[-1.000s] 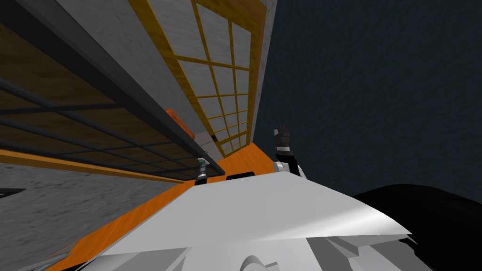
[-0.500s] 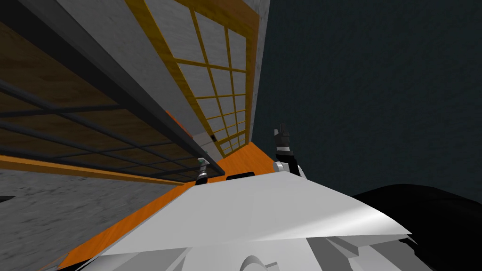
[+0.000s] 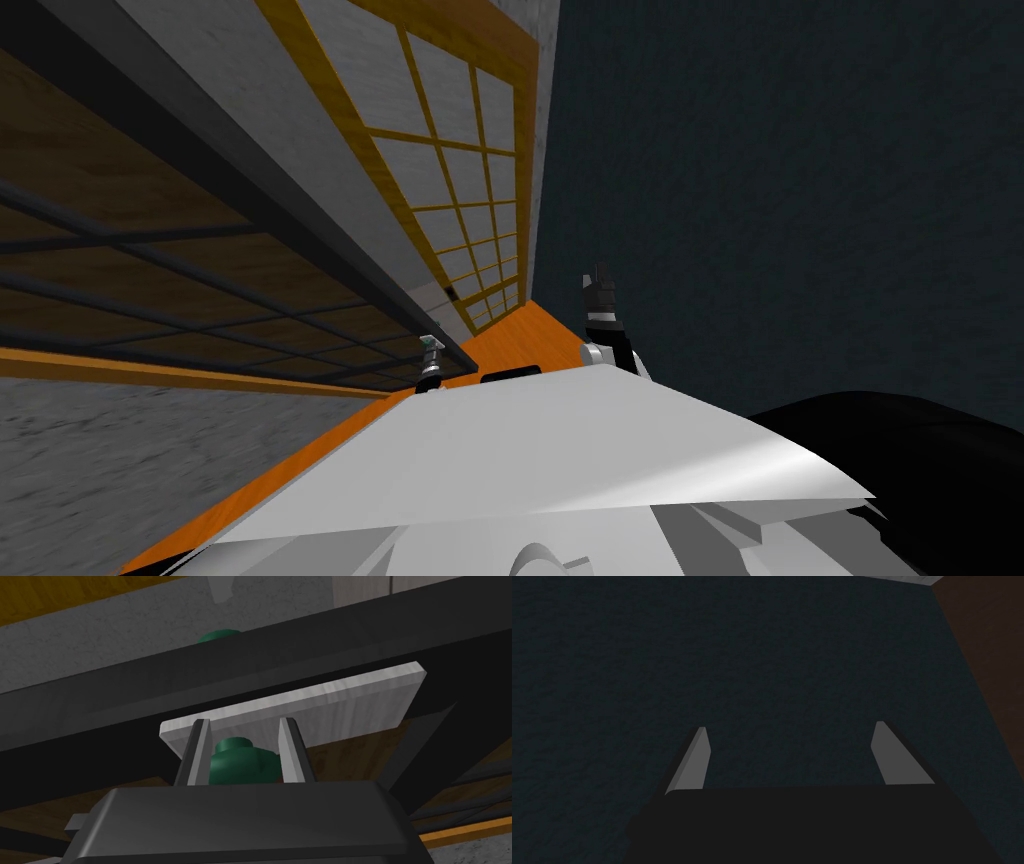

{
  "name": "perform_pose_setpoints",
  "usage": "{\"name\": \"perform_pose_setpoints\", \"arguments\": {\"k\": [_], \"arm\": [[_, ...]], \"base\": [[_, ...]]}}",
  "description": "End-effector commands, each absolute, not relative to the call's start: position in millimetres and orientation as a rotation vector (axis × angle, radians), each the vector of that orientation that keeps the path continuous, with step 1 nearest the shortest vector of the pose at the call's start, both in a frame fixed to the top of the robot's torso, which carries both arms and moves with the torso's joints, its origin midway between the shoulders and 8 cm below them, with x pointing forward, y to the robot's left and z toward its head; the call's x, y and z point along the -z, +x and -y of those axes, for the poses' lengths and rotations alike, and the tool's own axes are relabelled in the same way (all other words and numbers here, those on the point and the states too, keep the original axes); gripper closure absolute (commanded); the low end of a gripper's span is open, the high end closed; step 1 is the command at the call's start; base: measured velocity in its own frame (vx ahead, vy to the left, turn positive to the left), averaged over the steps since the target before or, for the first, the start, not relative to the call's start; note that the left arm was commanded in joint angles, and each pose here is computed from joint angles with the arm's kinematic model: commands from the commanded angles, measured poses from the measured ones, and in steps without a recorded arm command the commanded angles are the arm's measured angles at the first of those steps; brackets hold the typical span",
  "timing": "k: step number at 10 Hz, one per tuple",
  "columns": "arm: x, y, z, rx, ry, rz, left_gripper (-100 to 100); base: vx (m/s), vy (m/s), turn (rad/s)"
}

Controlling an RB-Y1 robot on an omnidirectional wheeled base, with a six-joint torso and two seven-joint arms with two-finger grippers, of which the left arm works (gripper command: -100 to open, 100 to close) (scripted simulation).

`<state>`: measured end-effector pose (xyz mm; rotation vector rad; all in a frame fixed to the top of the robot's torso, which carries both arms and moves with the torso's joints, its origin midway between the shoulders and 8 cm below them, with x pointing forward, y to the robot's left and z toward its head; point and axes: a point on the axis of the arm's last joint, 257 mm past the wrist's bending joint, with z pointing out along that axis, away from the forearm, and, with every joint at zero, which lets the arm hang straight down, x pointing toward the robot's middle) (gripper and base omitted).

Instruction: Pull the door open

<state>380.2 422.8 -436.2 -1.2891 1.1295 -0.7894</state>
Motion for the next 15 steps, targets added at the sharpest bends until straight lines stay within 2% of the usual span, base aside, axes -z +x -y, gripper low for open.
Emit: {"name": "perform_pose_setpoints", "arguments": {"k": [1,15], "arm": [[436,369,-446,0.787,-1.337,-1.084,100],[426,380,-444,1.036,-1.506,-0.875,100]], "base": [[-0.042,0.017,-0.089],[-0.049,0.027,-0.071]]}}
